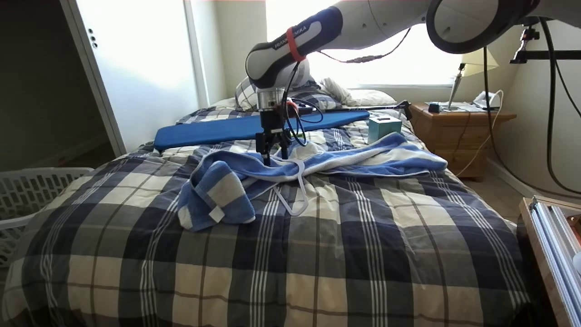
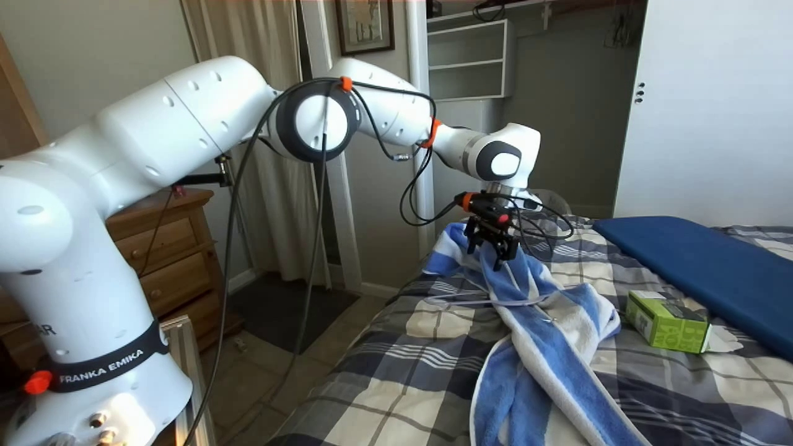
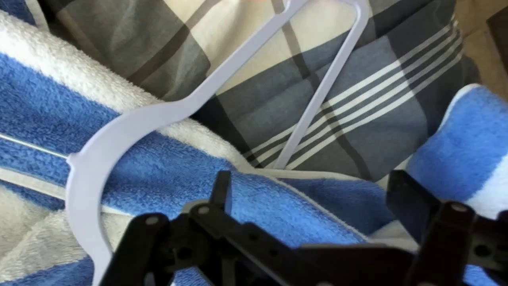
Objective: Thread the towel through the hanger
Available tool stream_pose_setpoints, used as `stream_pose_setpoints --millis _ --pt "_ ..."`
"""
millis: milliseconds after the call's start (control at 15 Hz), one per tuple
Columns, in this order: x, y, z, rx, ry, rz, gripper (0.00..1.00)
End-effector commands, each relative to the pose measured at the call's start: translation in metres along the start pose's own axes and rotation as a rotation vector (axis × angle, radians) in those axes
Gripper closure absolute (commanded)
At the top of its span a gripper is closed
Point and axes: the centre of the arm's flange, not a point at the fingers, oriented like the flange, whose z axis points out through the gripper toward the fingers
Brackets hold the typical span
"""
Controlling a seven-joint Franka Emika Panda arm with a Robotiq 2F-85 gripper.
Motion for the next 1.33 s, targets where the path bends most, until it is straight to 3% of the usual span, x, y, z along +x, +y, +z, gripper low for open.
stream_pose_setpoints --millis 0,200,400,867,1133,1200,1267 --pt "-0.074 -0.008 0.003 -0.1 0.093 0.111 0.0" --pt "-0.075 -0.007 -0.005 -0.163 0.19 0.228 0.0" --pt "-0.083 -0.011 -0.01 -0.178 0.24 0.331 0.0" --pt "-0.131 -0.029 -0.014 -0.117 0.168 0.618 0.0" --pt "-0.17 -0.038 -0.017 -0.134 0.168 0.722 0.0" --pt "-0.107 -0.031 -0.011 -0.118 0.149 0.675 0.0" --pt "-0.116 -0.033 -0.012 -0.118 0.146 0.691 0.0"
